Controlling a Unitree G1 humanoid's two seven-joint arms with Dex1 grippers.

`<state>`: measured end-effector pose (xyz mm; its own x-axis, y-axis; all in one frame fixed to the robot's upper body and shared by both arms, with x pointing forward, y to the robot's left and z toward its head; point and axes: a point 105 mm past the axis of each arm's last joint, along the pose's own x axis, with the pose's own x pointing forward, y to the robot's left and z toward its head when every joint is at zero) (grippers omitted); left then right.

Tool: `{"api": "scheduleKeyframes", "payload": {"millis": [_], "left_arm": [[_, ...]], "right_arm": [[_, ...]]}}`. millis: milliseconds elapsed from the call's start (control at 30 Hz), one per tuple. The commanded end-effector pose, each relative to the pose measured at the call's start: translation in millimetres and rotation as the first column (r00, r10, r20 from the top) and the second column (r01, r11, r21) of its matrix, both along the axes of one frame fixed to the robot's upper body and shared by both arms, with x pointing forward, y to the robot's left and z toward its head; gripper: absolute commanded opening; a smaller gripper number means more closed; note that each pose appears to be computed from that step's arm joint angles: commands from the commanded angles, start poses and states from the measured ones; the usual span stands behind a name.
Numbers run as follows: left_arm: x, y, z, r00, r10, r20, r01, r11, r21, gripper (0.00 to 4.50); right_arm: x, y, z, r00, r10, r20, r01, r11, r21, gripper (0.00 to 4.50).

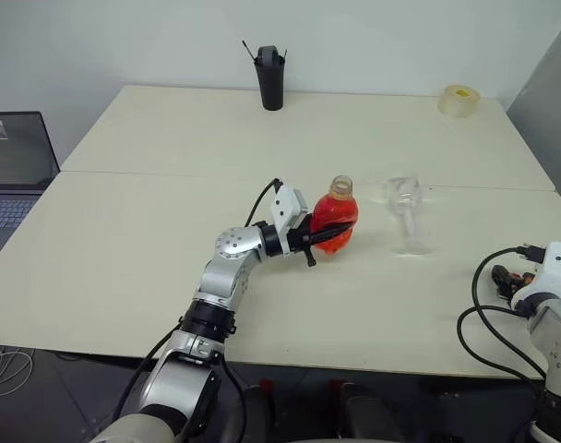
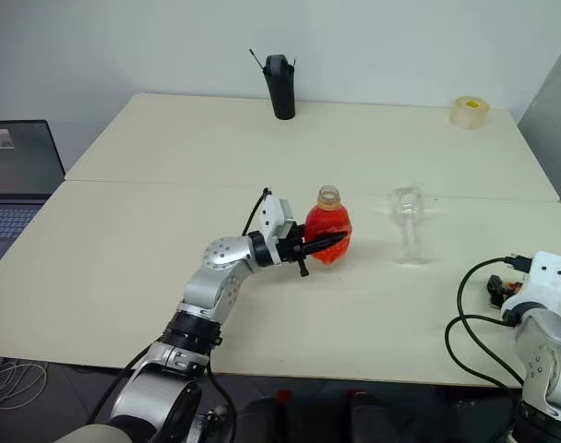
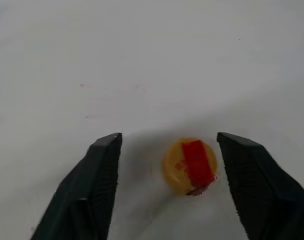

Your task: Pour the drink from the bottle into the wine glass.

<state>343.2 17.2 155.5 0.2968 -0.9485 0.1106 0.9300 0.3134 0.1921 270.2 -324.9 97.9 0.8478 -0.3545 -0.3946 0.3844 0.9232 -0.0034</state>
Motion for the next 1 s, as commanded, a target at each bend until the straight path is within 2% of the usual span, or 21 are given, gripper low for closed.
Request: {"api": "scheduleKeyframes", "payload": {"millis": [33, 200, 267, 300, 333, 400, 433, 567, 633, 800, 1000], "left_arm": [[0.4, -1.4, 17.4, 0.998, -0.003, 0.066, 0.005, 1.000, -0.027, 0.74], [8.5, 7.3, 18.4, 0.997, 0.040, 0.062, -0.038, 0.999, -0.030, 0.74], [16.1, 16.9, 23.2, 0.993, 0.092, 0.067, -0.089, 0.995, -0.045, 0.74], [19.8, 21.8, 25.7, 0.990, 0.120, 0.069, -0.116, 0.992, -0.053, 0.74], [24.4, 27.9, 27.7, 0.985, 0.154, 0.075, -0.150, 0.987, -0.058, 0.74], [30.8, 36.6, 29.8, 0.975, 0.205, 0.084, -0.200, 0.978, -0.063, 0.74], [35.8, 44.1, 31.6, 0.965, 0.247, 0.086, -0.241, 0.968, -0.072, 0.74], [56.3, 77.3, 36.0, 0.897, 0.432, 0.096, -0.425, 0.901, -0.092, 0.74], [66.5, 96.8, 37.1, 0.843, 0.533, 0.069, -0.524, 0.843, -0.118, 0.74], [79.2, 138.3, 34.7, 0.714, 0.700, -0.008, -0.692, 0.703, -0.166, 0.74], [84.4, 172.8, 26.7, 0.589, 0.807, -0.043, -0.800, 0.576, -0.168, 0.74]], "right_arm": [[1.1, 1.6, 17.5, 0.999, 0.030, 0.041, -0.028, 0.998, -0.049, 4.47], [10.5, 14.6, 52.6, 0.988, 0.124, 0.088, -0.112, 0.986, -0.123, 4.50], [20.8, 50.9, 82.6, 0.932, 0.340, 0.121, -0.312, 0.928, -0.204, 4.50], [21.8, 73.0, 94.6, 0.875, 0.469, 0.121, -0.431, 0.868, -0.244, 4.50], [18.4, 96.2, 105.2, 0.790, 0.605, 0.099, -0.557, 0.776, -0.295, 4.50], [9.2, 121.8, 113.7, 0.663, 0.745, 0.068, -0.694, 0.647, -0.314, 4.50], [2.6, 137.8, 119.6, 0.572, 0.817, 0.068, -0.765, 0.562, -0.313, 4.50], [-15.1, 185.2, 126.1, 0.295, 0.954, 0.052, -0.908, 0.297, -0.295, 4.50], [-16.3, 205.6, 124.2, 0.204, 0.978, 0.050, -0.936, 0.210, -0.283, 4.50], [6.4, 254.3, 113.4, 0.119, 0.991, 0.059, -0.948, 0.131, -0.290, 4.50], [17.6, 295.8, 106.3, 0.045, 0.996, 0.073, -0.954, 0.065, -0.292, 4.50]]}}
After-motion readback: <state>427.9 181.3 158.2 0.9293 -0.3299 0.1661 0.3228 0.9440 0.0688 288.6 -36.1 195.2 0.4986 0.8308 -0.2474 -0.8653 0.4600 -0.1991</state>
